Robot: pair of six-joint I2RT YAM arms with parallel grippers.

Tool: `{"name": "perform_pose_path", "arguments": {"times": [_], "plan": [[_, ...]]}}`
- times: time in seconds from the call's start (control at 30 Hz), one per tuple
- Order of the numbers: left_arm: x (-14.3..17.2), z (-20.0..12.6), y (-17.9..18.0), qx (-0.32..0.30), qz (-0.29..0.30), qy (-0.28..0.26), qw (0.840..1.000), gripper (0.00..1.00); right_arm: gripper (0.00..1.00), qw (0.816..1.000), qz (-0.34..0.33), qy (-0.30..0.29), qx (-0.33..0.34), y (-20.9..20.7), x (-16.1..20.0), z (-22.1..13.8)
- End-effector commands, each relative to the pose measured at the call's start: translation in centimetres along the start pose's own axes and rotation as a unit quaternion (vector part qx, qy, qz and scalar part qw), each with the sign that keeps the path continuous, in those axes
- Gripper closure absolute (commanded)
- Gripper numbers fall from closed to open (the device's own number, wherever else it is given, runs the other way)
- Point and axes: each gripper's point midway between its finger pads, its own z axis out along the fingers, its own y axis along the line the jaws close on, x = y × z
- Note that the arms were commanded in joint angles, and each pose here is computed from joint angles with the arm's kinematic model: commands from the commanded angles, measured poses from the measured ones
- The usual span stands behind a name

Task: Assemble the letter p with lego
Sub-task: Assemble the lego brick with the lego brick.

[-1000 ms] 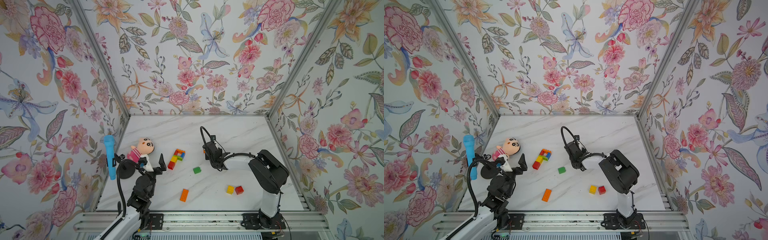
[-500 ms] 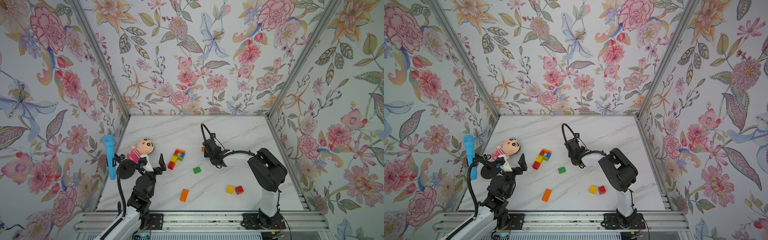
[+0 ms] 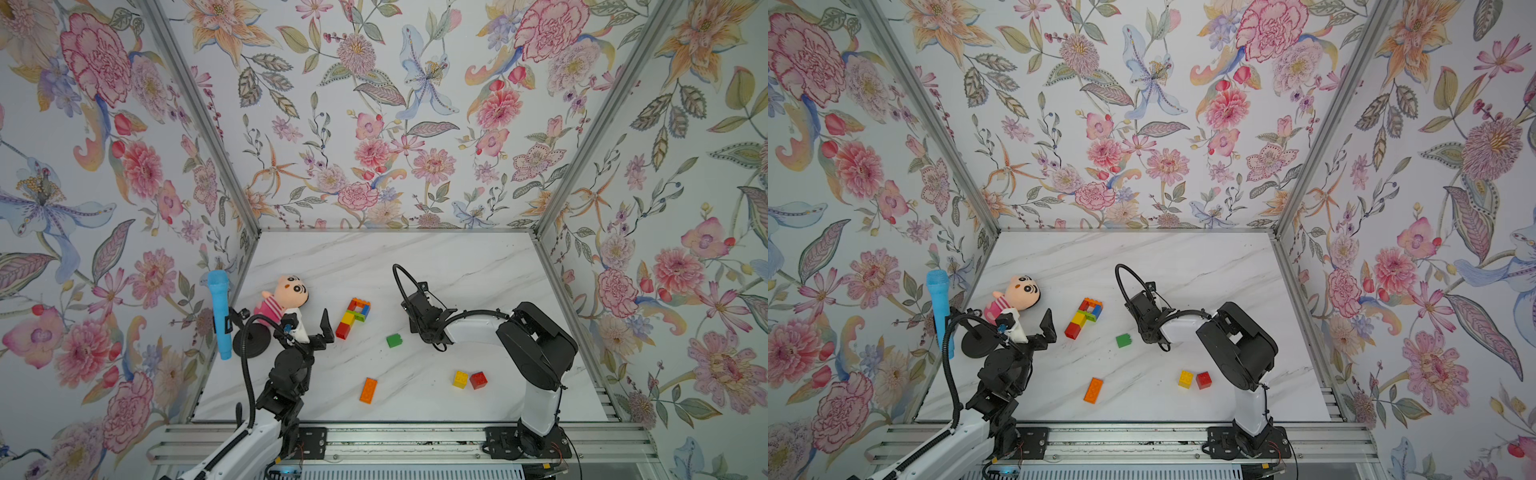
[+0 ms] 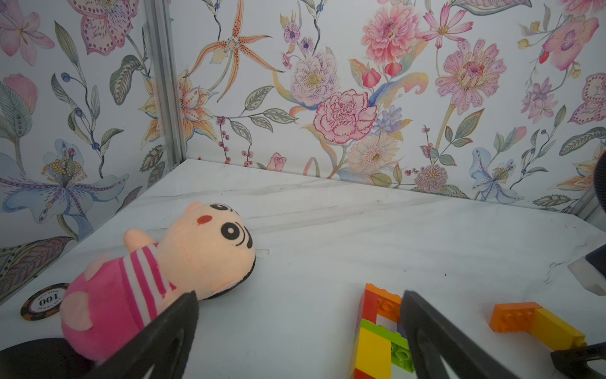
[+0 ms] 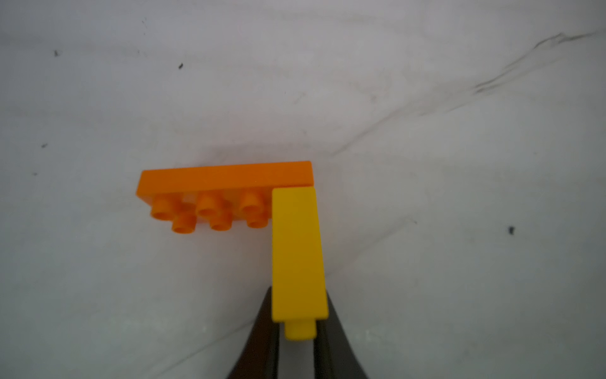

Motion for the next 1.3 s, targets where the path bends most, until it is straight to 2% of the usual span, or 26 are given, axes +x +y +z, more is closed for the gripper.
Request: {"name": "perform_pose_path", "arguments": {"times": [0.0,0.1,0.2,0.27,0.53,0.63,0.7,0.93,1.27], "plan": [[-0.3,0.4,-0.9,0.024,0.011,0.002,1.000,0.01,1.00,0.994,-0.040,0.102,0.024,-2.3,5.7,-0.1],[-0.2,0.5,-1.4,0.035,0.011,0.005,0.999,0.01,1.00,0.995,-0.031,0.094,0.012,-2.0,4.8,-0.1],[0.1,0.6,-1.5,0.037,0.013,0.010,0.999,0.01,0.90,0.996,-0.026,0.087,-0.004,-1.5,4.2,-0.3],[0.3,0.7,-1.5,0.038,0.015,0.013,0.999,0.01,0.88,0.996,-0.025,0.081,-0.010,-1.4,3.9,-0.4],[0.8,0.9,-1.8,0.043,0.018,0.023,0.999,0.01,0.89,0.997,-0.017,0.068,-0.041,-1.3,1.9,-1.6],[1.0,1.1,-1.9,0.045,0.021,0.028,0.998,0.01,0.97,0.996,-0.014,0.071,-0.054,-1.2,1.3,-2.4],[1.1,1.2,-2.1,0.048,0.021,0.031,0.998,0.01,0.99,0.995,-0.011,0.078,-0.062,-1.3,1.0,-3.0],[1.2,1.3,-2.2,0.049,0.024,0.033,0.998,0.01,1.00,0.985,-0.018,0.149,-0.081,-2.3,2.5,-5.7],[0.9,1.2,-2.2,0.051,0.023,0.029,0.998,0.01,1.00,0.960,-0.059,0.257,-0.095,-3.7,5.5,-9.9]]}}
